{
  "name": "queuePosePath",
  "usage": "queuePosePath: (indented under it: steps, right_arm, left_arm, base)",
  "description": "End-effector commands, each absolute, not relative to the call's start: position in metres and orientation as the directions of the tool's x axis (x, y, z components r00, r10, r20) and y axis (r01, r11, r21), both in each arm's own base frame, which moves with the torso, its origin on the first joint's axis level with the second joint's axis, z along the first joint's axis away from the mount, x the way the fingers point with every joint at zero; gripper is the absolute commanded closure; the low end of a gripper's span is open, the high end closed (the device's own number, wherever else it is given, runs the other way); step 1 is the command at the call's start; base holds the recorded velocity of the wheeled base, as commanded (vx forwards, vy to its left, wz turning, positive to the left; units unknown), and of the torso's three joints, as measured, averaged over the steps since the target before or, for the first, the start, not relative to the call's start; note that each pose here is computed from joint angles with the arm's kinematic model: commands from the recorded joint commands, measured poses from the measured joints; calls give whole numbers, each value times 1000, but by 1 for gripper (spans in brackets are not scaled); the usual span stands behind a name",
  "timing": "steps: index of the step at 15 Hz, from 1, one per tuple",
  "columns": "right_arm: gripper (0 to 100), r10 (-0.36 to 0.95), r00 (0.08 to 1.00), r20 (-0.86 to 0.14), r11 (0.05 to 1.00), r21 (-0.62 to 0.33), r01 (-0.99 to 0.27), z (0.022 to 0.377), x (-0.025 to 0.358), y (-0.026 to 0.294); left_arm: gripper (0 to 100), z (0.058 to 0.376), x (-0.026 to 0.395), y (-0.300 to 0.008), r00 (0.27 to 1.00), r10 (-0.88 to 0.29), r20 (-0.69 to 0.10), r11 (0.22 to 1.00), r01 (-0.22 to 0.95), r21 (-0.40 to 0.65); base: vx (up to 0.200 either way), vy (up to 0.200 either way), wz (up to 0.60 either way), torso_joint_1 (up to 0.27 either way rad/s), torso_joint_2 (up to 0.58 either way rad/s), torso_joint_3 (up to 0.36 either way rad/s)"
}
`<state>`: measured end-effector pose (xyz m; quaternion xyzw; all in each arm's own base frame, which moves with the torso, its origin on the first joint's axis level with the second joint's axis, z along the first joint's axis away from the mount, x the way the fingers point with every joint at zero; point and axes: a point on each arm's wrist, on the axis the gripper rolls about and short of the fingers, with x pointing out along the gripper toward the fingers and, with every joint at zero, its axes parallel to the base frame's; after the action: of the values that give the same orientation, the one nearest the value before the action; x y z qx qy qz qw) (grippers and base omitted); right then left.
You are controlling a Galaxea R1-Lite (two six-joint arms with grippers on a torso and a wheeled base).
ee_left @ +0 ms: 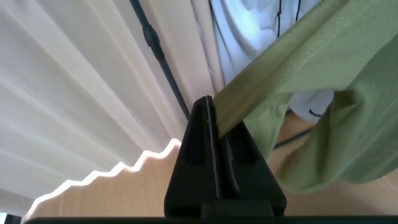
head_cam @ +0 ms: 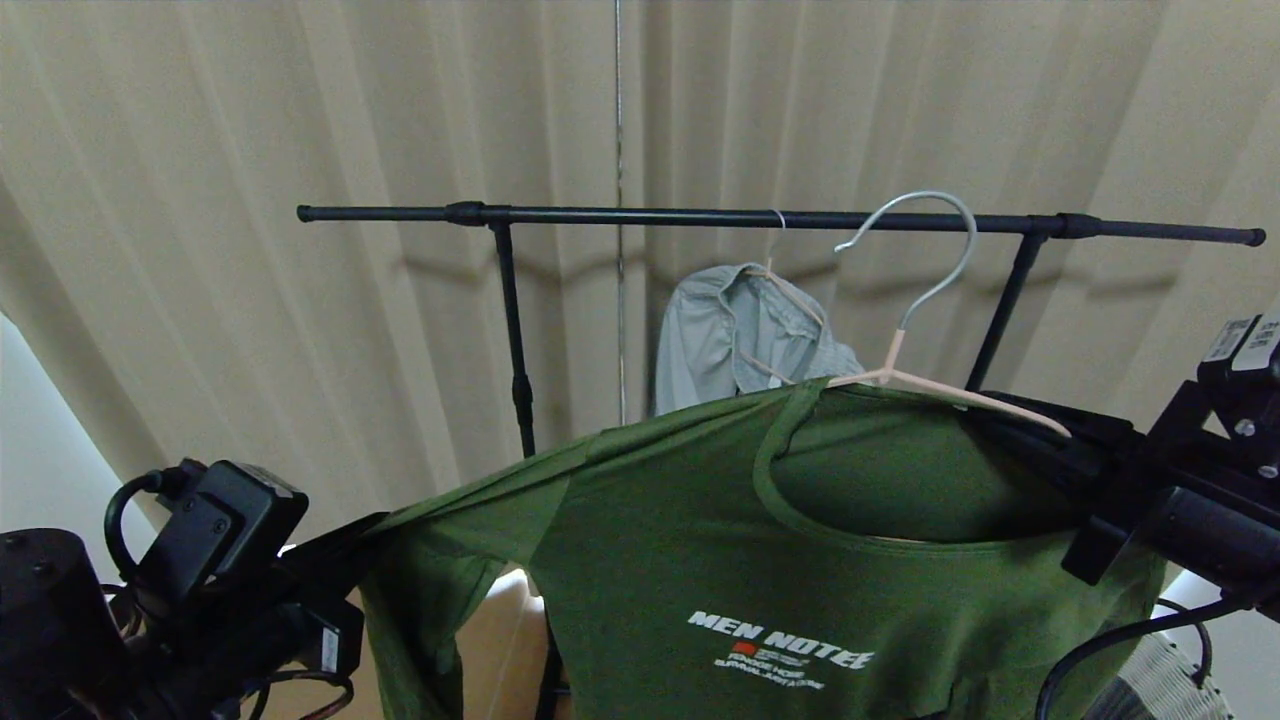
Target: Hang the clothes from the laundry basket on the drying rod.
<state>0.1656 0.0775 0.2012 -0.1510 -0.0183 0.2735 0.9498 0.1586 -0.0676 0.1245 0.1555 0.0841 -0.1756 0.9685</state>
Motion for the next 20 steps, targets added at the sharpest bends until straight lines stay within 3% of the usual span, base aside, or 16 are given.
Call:
queuePosePath:
  steps: [1,4,6,8,11,15,18,20]
  right_arm:
    - [100,525,850,-44,805,-298,-513,202,165,77]
    - [100,512,858,-41,813,-299,-500,203,166,77]
    - [100,469,881,-58,834,-298,-464,201,167,74]
    - [100,391,911,-131,862,-296,-412,199,168,65]
    - [100,307,921,-238,880,-297,-370,190,162,56]
    - [100,176,950,-257,911,-323,-256,187,163,50]
    - [100,119,958,-262,951,-247,-185,184,160,43]
    - [100,94,951,-294,958,-235,-167,173,156,39]
  left_arm:
    - [0,128,158,-68,926,-319,-200,891,365,270]
    - [0,135,158,-68,934,-324,-151,897,353,264]
    - [0,148,152,-65,944,-325,-53,908,327,260]
    - [0,169,137,-57,949,-307,66,926,282,251]
    - [0,182,107,-33,973,-197,121,957,164,238]
    - [0,181,57,-8,996,-73,58,976,60,210]
    - [0,163,11,1,998,-67,-18,983,70,172]
    - [0,149,-9,5,998,-64,-6,984,64,169]
  base:
    - [0,0,0,0,0,0]
    - [0,0,0,0,0,0]
    - [0,0,0,0,0,0]
    - [0,0,0,0,0,0]
    - [0,0,0,0,0,0]
    - [0,0,0,0,0,0]
    - [0,0,0,0,0,0]
    - [0,0,0,0,0,0]
